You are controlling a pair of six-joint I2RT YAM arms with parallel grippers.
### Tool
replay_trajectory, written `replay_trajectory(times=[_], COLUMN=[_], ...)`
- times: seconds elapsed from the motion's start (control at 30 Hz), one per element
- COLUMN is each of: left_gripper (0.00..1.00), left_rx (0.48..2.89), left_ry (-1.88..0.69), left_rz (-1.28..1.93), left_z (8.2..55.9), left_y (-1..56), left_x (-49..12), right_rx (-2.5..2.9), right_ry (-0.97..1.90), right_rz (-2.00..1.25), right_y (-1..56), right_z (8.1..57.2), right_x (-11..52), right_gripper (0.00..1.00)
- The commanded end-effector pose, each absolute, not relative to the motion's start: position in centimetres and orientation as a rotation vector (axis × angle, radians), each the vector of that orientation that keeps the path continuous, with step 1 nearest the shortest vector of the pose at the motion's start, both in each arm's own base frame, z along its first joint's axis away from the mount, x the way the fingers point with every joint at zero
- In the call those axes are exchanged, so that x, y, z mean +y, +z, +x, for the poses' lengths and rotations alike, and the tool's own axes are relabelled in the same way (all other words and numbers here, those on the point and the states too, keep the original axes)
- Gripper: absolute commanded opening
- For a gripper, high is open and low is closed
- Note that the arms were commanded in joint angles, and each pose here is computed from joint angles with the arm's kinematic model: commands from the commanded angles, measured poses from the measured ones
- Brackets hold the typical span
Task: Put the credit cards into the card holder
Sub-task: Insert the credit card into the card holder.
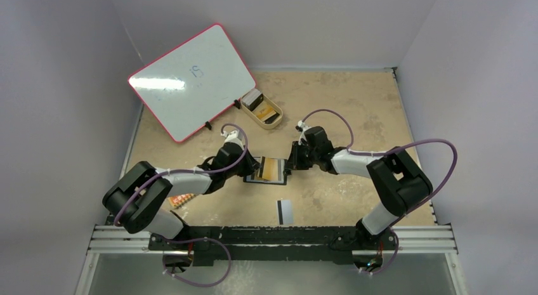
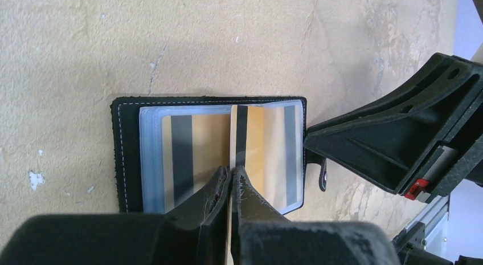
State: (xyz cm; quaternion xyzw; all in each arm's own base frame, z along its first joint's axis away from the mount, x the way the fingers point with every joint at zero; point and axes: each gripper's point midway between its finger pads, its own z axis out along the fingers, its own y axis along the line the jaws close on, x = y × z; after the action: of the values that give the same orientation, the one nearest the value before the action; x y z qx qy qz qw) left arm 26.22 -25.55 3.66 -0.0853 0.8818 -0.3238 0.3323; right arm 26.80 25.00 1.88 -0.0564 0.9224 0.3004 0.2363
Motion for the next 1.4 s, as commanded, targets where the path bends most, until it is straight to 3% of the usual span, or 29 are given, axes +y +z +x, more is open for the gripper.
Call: replay_trajectory(times=[0.0, 0.93, 1.37], left_gripper=[0.00, 0.00, 0.00], left_rx=[2.268, 2.305, 2.270], left_ry=[-0.797, -0.720, -0.878], left_rz=[-0.154, -0.031, -0.349], left_z=[27.3, 27.7, 26.7], left_y=[5.0, 5.2, 3.1], left_x=[-25.8, -26.1, -25.9], right_rx=[2.501, 2.520, 2.514], right_ry=[0.883, 0.898, 0.951], right_rz=[-0.179, -0.176, -0.133], right_y=[3.0, 1.9, 1.9], right_z=[26.5, 26.1, 25.9], right_x=[25.9, 26.0, 26.4], right_gripper=[0.16, 0.15, 0.14])
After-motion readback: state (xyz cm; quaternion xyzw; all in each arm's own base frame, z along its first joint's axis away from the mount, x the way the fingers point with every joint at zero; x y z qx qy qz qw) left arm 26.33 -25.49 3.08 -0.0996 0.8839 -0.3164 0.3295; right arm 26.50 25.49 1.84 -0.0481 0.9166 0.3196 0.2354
